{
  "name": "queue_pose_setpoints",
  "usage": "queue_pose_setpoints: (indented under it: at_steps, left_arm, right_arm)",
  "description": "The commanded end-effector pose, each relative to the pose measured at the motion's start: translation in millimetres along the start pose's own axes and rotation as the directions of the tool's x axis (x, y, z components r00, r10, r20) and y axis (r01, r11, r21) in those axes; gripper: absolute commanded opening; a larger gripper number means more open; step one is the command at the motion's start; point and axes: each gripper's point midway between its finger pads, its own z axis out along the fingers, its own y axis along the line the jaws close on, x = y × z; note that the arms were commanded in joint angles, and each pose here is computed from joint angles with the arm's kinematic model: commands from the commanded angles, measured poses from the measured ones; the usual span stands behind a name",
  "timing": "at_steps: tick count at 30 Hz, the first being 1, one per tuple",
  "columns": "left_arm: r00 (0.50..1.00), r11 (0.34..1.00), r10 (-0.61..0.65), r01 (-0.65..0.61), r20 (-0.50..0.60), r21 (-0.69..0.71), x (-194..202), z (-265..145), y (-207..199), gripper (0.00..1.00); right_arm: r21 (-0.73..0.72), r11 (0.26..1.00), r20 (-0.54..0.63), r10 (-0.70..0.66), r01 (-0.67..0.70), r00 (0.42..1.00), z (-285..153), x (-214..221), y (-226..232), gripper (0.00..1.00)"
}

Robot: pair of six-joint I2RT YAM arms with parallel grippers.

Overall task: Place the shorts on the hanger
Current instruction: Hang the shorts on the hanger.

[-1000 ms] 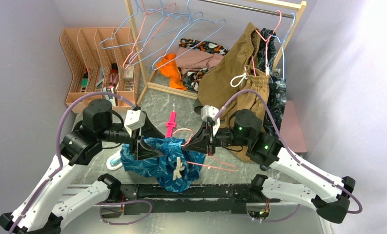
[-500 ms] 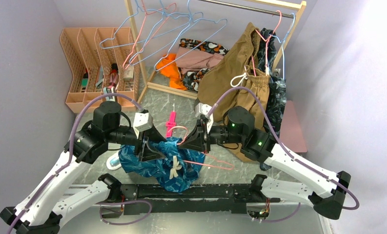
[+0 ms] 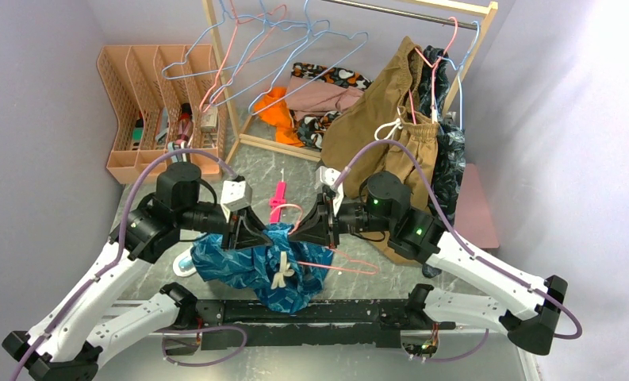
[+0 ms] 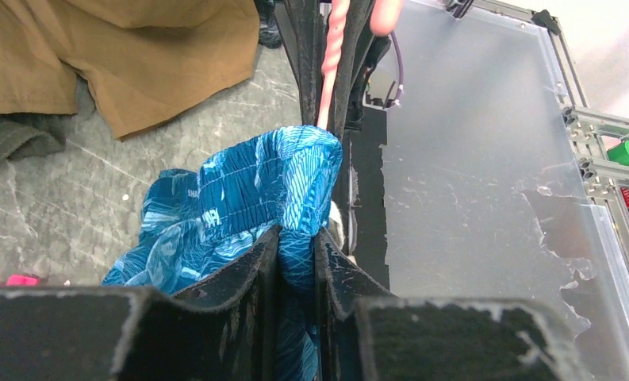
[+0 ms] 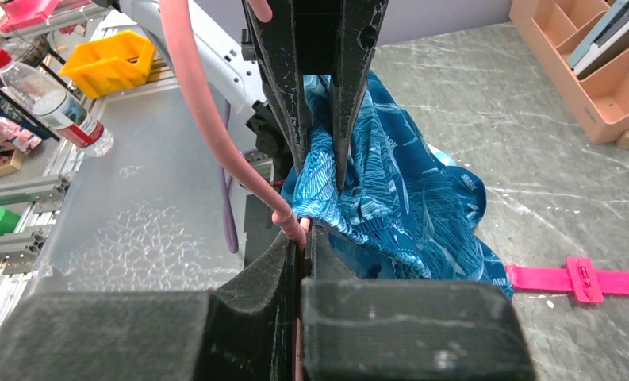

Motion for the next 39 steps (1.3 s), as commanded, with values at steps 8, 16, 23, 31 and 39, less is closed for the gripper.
queue_pose_setpoints:
  at_steps: [8,16,23,31,39]
  left_arm:
    - [0.997,0.998,0.041,-0.045,0.062,0.055,-24.6,6.5,-2.6,0.28]
    - [0.999,0.995,0.014,-0.018,0.046,0.098,-18.4,16.2,-5.9,0.29]
    - [0.999,0.996,0.028,-0.030,0.028,0.087,-14.4,24.3,-4.3,0.07]
    - [0.994,0.995,0.094,-0.093,0.058,-0.023,-17.2,17.1,5.4,0.07]
    - [0.980,0.989,0.145,-0.139,0.138,-0.057,-27.1,13.1,4.0,0.07]
  right_arm:
    - [-0.016,0.999,0.111,-0.044,0.046,0.993,3.5,-36.3,4.1,0.00]
    - [-0.006,0.999,0.170,-0.048,0.050,0.984,3.8,-49.0,3.7,0.00]
    - [-0.030,0.999,0.172,-0.030,0.036,0.985,7.1,-48.4,5.5,0.00]
    - [0.009,1.000,0.105,-0.020,0.019,0.994,-4.7,-41.8,6.6,0.13]
    - [0.012,1.000,0.099,-0.009,0.008,0.995,-12.0,-39.3,11.4,0.12]
